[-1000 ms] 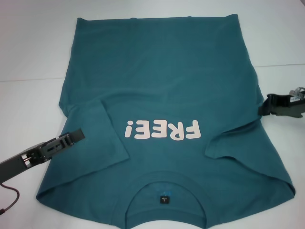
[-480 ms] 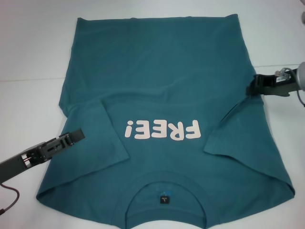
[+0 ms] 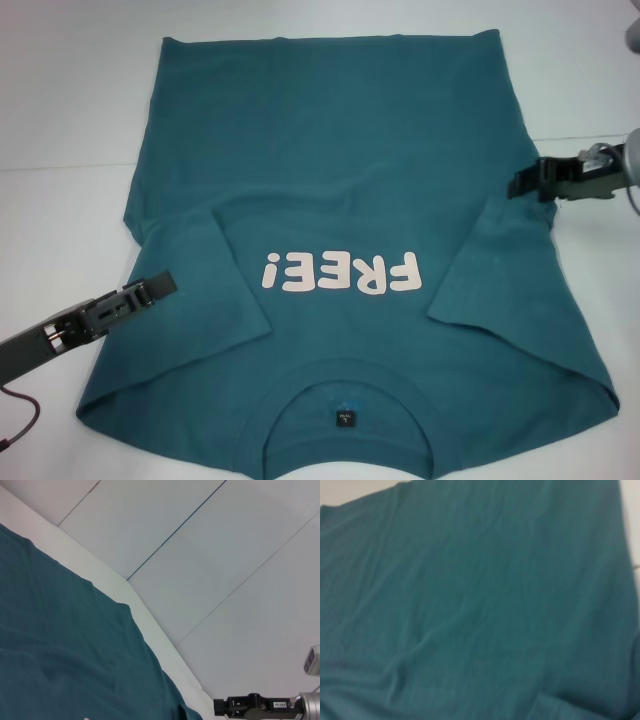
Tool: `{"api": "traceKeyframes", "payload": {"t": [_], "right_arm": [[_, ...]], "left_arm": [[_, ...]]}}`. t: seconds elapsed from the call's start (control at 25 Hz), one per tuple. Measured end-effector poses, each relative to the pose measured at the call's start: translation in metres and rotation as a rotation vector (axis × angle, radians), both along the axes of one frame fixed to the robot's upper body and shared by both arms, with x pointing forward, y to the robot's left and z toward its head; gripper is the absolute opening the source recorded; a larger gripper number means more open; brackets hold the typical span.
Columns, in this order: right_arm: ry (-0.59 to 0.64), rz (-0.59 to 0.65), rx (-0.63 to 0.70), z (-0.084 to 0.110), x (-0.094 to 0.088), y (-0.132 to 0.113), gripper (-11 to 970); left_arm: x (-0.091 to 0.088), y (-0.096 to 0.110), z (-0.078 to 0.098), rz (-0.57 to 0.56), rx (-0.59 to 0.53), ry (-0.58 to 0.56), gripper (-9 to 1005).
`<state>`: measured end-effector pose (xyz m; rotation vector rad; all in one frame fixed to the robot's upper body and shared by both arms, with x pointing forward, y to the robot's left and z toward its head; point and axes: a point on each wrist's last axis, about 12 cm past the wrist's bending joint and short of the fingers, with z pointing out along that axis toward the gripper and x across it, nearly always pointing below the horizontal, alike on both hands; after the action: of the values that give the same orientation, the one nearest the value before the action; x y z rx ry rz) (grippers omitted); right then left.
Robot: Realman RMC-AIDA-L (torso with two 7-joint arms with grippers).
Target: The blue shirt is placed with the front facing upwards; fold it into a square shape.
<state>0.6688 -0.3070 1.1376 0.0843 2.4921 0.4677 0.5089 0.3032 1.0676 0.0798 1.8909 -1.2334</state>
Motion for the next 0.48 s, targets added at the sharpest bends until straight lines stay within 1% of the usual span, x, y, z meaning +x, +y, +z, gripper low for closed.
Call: {"api": "traceKeyframes", "payload": {"t": [0.12, 0.2, 0.36, 0.48], "right_arm": [[-0.012, 0.001, -0.005, 0.006, 0.002, -0.006, 390], [-0.018, 0.034, 0.018, 0.010, 0.001, -0.007, 452], [-0.059, 0.141, 0.178, 0.021, -0.008, -0.009, 590], [-0.048, 0.207, 0.273, 0.025, -0.021, -0.012, 705]], "left_arm": [[0.000, 0.000, 0.000, 0.000, 0.000, 0.000, 766], [0.000, 0.000, 0.000, -0.001, -0.001, 0.000, 765], [0.000, 0.001, 0.001, 0.004, -0.013, 0.016, 764], [0.001, 0.006, 0.004, 0.006, -0.034, 0.046, 765]]}}
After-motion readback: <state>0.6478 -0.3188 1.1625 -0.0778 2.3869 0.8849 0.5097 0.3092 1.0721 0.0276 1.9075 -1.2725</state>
